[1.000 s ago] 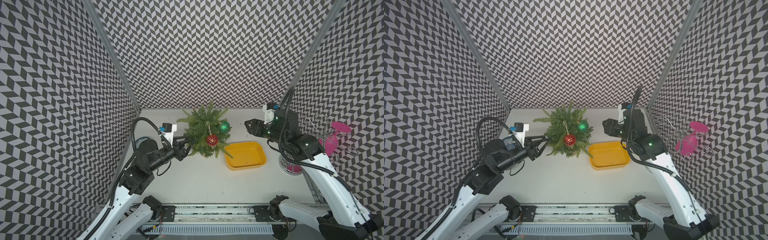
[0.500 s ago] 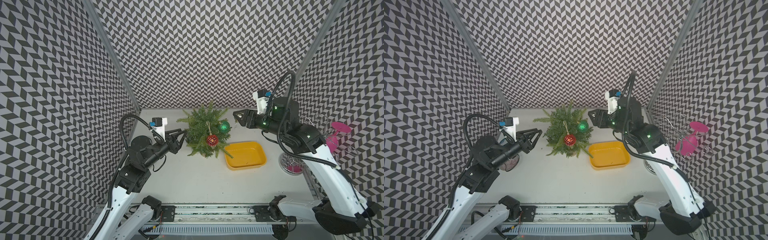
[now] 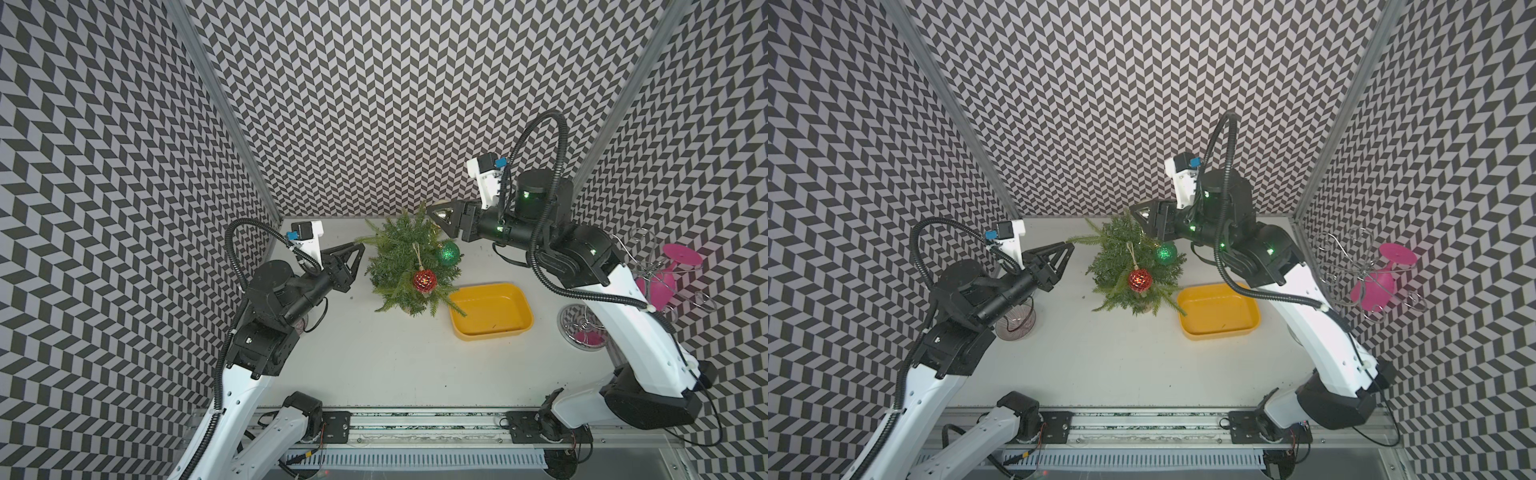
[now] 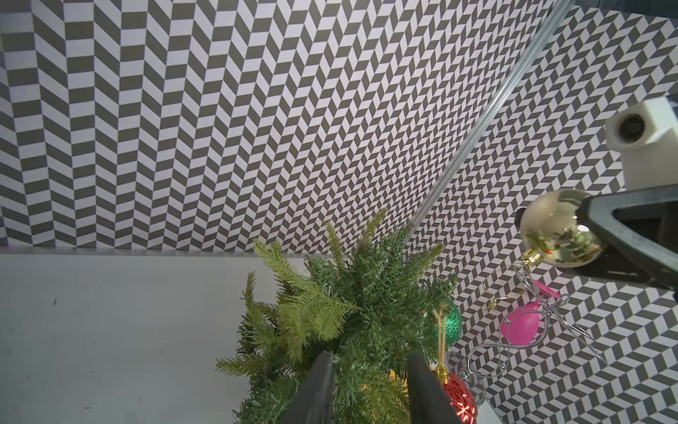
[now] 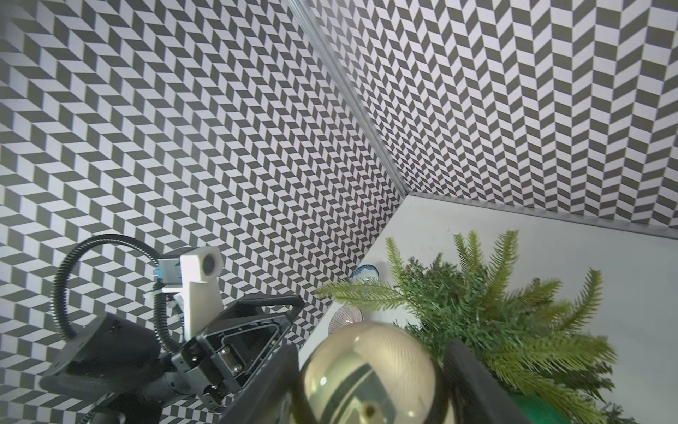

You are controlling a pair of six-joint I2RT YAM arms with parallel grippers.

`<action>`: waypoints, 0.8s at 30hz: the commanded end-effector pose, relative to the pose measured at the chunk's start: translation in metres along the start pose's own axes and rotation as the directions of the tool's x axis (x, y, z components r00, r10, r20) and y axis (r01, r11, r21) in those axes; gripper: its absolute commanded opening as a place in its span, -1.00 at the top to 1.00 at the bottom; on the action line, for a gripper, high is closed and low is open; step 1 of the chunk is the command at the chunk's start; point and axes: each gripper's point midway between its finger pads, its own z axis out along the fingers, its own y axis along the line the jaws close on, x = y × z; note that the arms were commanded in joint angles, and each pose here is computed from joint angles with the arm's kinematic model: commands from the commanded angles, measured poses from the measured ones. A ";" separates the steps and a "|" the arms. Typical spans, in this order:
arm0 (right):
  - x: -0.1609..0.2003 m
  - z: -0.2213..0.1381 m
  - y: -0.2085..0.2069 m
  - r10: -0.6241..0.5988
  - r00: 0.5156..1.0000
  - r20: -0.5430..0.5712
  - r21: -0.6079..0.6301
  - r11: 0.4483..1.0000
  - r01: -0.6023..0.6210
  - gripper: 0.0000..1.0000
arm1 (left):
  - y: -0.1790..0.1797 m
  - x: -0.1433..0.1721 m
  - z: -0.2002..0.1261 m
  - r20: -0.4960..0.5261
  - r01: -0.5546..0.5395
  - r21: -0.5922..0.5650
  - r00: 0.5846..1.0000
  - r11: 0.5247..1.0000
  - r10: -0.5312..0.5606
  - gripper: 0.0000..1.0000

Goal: Decorate the small christmas tree with ornaments
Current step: Hang an ornament on the christmas tree.

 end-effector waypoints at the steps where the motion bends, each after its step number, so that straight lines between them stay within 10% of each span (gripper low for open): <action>1: -0.014 0.006 0.020 -0.014 0.999 0.044 -0.071 0.997 0.017 -0.24 | -0.004 -0.022 -0.004 0.061 0.007 -0.003 0.998 1.000 -0.007 0.30; 24: -0.022 0.049 0.033 -0.028 0.998 0.058 -0.135 0.990 0.036 -0.22 | -0.050 -0.035 0.036 -0.059 0.059 0.330 0.997 0.942 -0.041 0.26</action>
